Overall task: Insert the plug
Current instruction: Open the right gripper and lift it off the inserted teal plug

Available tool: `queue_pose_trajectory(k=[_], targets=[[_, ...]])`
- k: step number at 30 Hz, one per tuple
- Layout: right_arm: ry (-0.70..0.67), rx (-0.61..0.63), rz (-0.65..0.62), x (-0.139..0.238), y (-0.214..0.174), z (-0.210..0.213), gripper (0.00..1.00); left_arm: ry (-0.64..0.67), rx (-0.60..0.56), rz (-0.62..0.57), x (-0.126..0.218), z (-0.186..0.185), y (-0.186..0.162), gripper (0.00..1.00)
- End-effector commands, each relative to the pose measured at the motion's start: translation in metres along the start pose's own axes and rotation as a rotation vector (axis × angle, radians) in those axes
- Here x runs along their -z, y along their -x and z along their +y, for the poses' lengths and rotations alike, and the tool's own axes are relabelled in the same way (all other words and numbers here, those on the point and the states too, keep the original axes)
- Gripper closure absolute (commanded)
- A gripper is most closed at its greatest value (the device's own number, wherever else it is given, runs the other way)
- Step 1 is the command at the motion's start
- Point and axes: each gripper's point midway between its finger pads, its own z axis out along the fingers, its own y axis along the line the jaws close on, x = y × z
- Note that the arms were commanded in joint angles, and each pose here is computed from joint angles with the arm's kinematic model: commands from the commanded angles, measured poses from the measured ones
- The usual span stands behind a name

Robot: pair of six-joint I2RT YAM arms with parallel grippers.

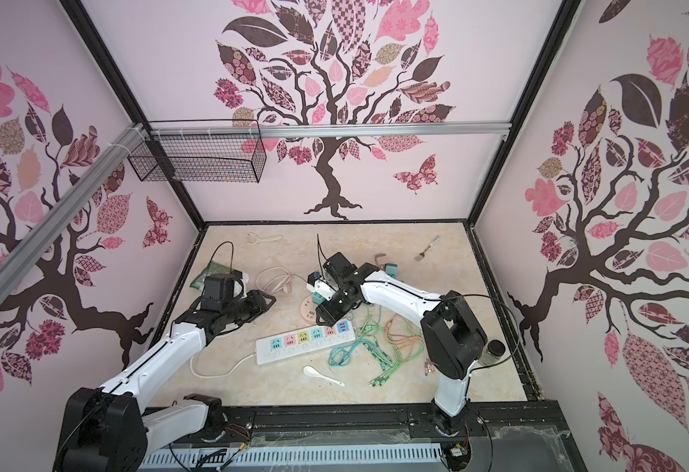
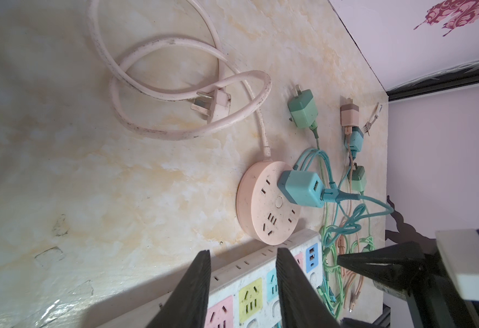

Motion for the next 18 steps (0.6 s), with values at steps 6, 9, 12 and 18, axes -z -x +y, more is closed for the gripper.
queue_pose_trajectory(k=[6, 9, 12, 18], targets=[[0.211, 0.050, -0.118, 0.033, 0.012, 0.049, 0.39, -0.011, -0.021, -0.011, 0.004, -0.003, 0.001, 0.58], [0.257, 0.078, -0.168, 0.046, 0.019, 0.061, 0.39, -0.009, -0.022, -0.014, 0.007, -0.002, 0.002, 0.58], [0.280, 0.079, -0.227, 0.061, 0.028, 0.063, 0.39, -0.009, -0.025, -0.016, 0.009, -0.003, 0.001, 0.57], [0.219, -0.001, -0.353, 0.091, 0.038, 0.037, 0.40, -0.012, -0.042, -0.023, 0.015, -0.004, 0.001, 0.54]])
